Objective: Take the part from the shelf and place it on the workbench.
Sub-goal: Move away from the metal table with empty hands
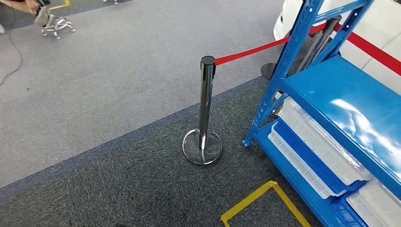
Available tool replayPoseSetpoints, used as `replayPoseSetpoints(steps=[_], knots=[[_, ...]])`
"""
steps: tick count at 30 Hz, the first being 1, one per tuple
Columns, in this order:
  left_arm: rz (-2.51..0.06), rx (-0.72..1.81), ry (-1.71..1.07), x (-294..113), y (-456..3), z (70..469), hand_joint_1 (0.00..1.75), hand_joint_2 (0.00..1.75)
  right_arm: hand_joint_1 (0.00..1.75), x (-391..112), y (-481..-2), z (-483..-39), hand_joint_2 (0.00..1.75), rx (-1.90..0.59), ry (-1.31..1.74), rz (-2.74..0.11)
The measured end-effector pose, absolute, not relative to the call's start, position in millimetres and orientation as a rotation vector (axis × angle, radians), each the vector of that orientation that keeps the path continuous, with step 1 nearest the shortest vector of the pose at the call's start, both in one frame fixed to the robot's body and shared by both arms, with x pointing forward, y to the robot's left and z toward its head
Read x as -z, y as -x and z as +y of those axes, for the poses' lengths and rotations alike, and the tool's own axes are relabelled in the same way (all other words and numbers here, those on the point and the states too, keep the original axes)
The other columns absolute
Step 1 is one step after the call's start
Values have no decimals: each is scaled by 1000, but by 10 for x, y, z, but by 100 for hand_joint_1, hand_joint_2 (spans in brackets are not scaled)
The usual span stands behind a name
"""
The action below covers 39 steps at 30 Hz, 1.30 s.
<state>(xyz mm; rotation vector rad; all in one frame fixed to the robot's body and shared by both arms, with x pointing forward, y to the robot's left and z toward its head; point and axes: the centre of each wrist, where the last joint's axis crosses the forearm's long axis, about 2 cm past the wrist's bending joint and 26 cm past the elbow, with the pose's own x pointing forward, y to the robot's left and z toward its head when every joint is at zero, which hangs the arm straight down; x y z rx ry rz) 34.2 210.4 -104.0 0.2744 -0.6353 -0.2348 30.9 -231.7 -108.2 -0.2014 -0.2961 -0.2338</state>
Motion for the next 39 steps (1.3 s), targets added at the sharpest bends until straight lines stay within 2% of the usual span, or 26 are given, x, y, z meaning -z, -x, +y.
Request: replayPoseSetpoints(steps=[39], knots=[[-631, 231, -273, 1041, -319, 2099, 0, 0, 0, 1084, -322, -2337, 0, 220, 202, -301]])
